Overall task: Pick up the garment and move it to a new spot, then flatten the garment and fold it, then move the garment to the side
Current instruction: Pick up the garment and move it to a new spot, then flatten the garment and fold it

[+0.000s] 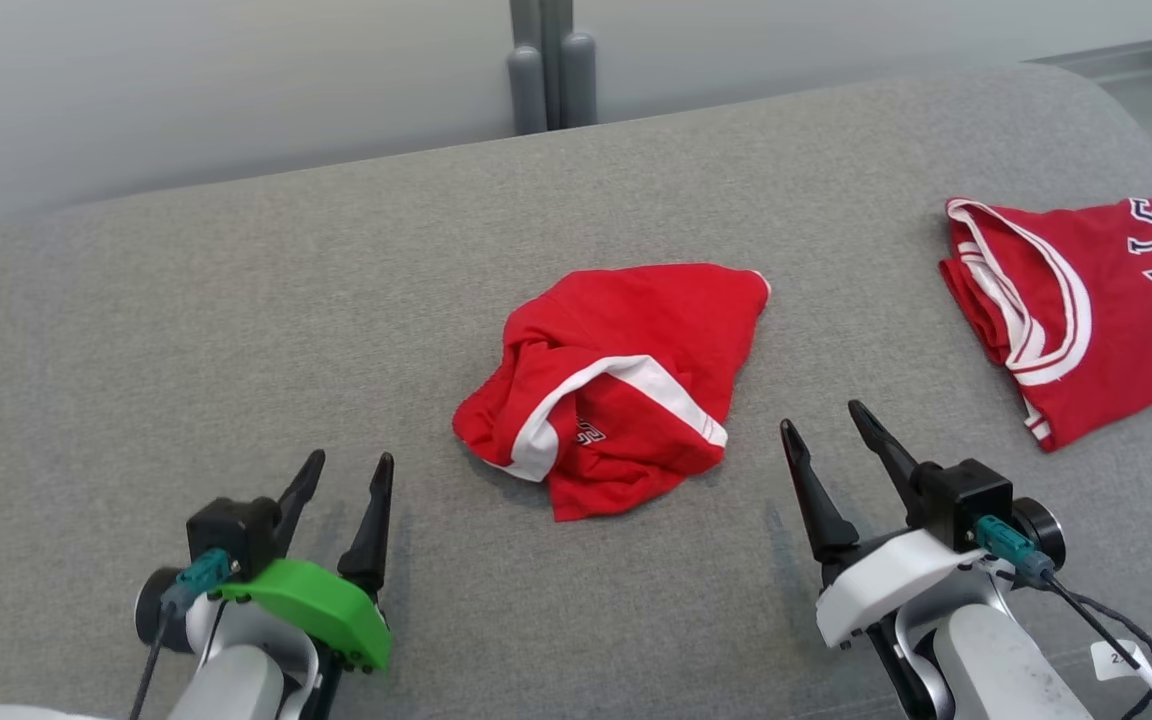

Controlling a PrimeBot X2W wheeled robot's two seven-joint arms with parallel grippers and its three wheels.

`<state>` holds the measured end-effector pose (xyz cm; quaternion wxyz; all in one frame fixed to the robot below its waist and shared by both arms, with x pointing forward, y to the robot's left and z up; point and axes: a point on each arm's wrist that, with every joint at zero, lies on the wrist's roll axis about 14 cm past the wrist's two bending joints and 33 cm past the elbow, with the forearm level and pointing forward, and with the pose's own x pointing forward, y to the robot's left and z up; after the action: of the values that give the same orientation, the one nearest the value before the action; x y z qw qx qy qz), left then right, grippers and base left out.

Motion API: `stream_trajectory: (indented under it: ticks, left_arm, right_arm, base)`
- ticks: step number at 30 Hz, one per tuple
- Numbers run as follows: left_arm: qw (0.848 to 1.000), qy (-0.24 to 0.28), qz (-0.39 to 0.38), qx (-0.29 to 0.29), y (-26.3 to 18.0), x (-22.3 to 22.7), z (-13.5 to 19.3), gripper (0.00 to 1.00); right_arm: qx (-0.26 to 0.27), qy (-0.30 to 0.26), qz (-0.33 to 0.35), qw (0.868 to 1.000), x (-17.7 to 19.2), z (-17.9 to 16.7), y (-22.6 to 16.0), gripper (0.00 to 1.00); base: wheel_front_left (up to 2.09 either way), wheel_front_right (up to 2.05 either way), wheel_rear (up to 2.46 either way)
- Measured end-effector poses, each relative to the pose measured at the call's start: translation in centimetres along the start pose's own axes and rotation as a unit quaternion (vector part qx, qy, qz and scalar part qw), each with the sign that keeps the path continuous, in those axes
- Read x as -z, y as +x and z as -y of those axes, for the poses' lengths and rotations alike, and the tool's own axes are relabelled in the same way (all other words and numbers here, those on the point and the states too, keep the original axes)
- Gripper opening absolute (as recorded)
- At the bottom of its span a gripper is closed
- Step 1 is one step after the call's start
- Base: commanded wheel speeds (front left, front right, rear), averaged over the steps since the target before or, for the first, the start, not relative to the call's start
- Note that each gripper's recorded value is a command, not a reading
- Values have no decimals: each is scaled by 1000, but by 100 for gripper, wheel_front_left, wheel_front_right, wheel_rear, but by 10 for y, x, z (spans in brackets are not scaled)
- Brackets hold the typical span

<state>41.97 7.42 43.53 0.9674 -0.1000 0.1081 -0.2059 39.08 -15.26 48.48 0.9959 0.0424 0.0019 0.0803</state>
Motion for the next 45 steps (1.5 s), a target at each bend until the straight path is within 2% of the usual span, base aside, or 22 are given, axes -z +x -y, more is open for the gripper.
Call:
stream_trajectory:
  ticks: [8, 18, 25, 26, 27, 28, 29, 30, 35, 42, 45]
  left_arm:
    - [998, -38, 14, -44, -49, 16, 0, 100]
    - [994, -40, 45, -91, -75, 5, -18, 100]
    - [992, -44, 52, -107, -84, 3, -24, 100]
    - [992, -45, 52, -109, -85, 3, -24, 100]
    - [992, -46, 51, -110, -85, 4, -25, 100]
    - [991, -47, 51, -112, -86, 5, -26, 100]
    - [991, -47, 51, -113, -86, 5, -27, 100]
    - [991, -47, 50, -114, -86, 5, -28, 100]
    - [991, -48, 52, -110, -83, 4, -26, 100]
    - [994, -54, 51, -78, -71, 4, -6, 100]
    - [995, -57, 48, -68, -68, 5, 1, 100]
  right_arm:
    - [-34, 10, -51, 998, 33, -24, 3, 100]
    - [-68, 38, -115, 990, 72, -54, 11, 100]
    - [-87, 40, -134, 986, 82, -69, 25, 100]
    - [-85, 41, -135, 986, 83, -69, 27, 88]
    - [-84, 42, -135, 986, 83, -68, 30, 49]
    - [-83, 43, -133, 987, 82, -68, 33, 49]
    - [-82, 43, -130, 987, 80, -67, 36, 13]
    - [-82, 44, -126, 988, 78, -67, 39, 0]
    - [-75, 35, -76, 994, 48, -56, 54, 0]
    - [-57, -49, 27, 997, -28, -5, 69, 0]
    - [-48, -69, 41, 996, -42, 11, 67, 0]
  base:
    - [0, 0, 0]
    - [0, 0, 0]
    - [0, 0, 0]
    - [0, 0, 0]
    - [0, 0, 0]
    - [0, 0, 0]
    - [0, 0, 0]
    - [0, 0, 0]
    - [0, 0, 0]
    - [0, 0, 0]
    - [0, 0, 0]
